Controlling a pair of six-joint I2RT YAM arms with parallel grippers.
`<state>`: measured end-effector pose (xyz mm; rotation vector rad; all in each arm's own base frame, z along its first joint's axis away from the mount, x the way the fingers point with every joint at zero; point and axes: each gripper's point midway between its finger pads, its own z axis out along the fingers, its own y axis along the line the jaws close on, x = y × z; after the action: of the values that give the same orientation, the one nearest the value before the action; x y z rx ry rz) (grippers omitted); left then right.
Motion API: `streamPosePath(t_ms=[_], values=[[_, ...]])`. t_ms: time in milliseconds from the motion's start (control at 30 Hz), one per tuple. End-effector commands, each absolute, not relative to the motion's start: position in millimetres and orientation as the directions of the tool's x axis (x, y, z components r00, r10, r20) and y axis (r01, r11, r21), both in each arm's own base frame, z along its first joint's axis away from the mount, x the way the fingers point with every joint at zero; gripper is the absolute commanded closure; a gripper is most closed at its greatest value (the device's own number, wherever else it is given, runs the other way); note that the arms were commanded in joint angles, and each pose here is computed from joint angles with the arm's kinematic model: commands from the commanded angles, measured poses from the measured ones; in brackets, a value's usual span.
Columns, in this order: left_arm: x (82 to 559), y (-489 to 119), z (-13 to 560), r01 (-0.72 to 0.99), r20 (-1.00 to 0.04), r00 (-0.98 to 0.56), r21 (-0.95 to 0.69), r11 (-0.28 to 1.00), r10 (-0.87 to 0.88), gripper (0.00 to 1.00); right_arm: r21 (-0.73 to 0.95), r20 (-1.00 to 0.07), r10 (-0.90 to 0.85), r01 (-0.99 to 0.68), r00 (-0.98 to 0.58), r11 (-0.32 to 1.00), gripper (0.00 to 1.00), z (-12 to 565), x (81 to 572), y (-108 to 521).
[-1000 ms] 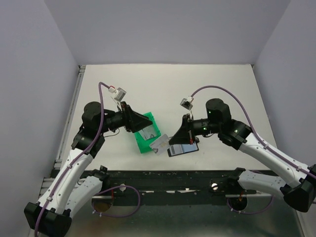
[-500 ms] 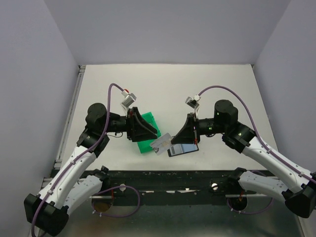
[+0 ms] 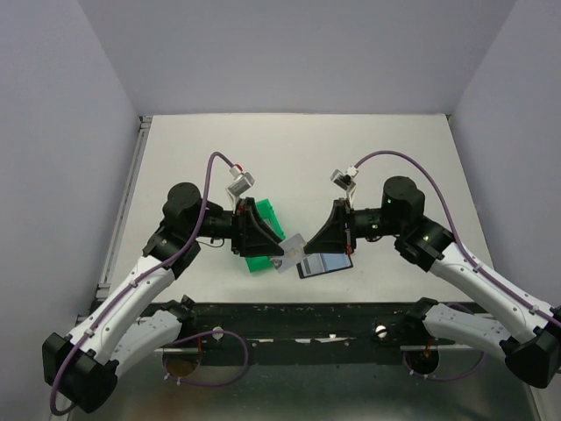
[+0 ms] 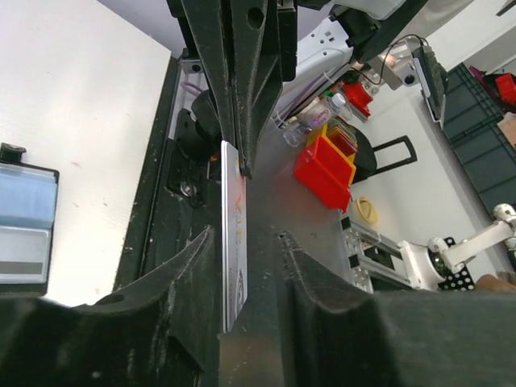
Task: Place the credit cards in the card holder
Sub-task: Place the credit card at the center of the board.
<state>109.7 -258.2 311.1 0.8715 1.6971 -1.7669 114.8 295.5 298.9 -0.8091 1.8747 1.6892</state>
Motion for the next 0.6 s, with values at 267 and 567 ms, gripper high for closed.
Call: streamPosePath(t_ms=[267, 567], values=[[101, -263, 308, 0.752, -0.761, -0.639, -0.649, -0.118, 0.111, 1.0, 0.697, -0.711, -0.073, -0.715, -0.699, 0.062, 1.0, 303, 121, 294], [130, -266, 305, 0.782, -0.783, -0.621, -0.62, 0.063, -0.001, 1.0, 0.671, -0.74, 0.088, -0.719, -0.667, 0.183, 0.5, 319, 147, 288]])
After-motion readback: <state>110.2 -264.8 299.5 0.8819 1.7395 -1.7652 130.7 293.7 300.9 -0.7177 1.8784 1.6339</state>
